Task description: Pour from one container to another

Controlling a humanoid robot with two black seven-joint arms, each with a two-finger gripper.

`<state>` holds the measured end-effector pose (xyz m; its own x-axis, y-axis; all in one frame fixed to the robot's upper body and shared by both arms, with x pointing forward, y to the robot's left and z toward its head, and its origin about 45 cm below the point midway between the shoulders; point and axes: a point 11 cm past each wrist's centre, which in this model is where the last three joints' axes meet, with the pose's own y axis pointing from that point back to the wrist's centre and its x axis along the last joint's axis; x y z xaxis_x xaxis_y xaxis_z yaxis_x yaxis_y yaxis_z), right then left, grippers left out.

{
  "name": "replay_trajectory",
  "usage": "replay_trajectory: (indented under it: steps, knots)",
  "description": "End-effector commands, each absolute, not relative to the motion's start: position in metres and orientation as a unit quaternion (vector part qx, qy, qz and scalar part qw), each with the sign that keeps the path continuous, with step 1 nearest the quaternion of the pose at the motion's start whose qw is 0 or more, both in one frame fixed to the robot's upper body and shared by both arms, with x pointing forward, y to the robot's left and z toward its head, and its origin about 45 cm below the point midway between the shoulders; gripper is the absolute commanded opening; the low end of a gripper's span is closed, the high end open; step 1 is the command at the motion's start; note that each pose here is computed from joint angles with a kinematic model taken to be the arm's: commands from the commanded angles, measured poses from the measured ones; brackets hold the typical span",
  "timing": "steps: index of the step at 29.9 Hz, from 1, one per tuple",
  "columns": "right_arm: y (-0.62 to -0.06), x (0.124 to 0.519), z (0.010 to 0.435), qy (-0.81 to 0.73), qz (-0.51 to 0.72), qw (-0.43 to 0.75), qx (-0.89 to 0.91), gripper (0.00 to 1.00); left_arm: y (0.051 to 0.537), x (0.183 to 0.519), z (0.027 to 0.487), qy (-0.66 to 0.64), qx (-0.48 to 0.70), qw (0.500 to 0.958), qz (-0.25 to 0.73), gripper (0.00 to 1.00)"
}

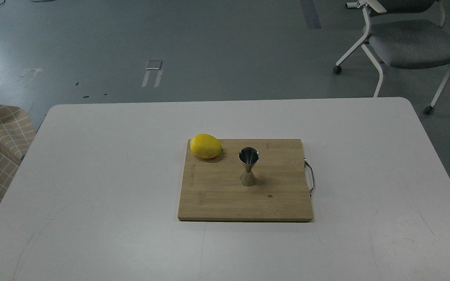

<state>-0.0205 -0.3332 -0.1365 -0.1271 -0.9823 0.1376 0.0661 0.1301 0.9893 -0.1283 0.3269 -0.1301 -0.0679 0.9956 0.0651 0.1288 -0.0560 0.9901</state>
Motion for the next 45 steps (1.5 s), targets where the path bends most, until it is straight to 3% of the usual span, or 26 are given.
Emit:
replay_trajectory:
  steps: [1,18,29,45]
  knots:
    - [-0.333,-0.020,-0.137,-0.550,-0.511,0.512,0.417,1.00,0.329,-0.130,-0.130,0.533,0.532,0.429,0.499,0.99]
    - [-0.333,-0.020,-0.137,-0.550,-0.511,0.512,0.417,1.00,0.330,-0.132,-0.129,0.535,0.531,0.423,0.503,0.99]
    - [-0.333,-0.021,-0.137,-0.549,-0.511,0.513,0.417,1.00,0.341,-0.130,-0.128,0.535,0.510,0.347,0.578,0.99]
    - [-0.333,-0.020,-0.137,-0.550,-0.511,0.512,0.417,1.00,0.340,-0.132,-0.128,0.541,0.506,0.338,0.581,0.99]
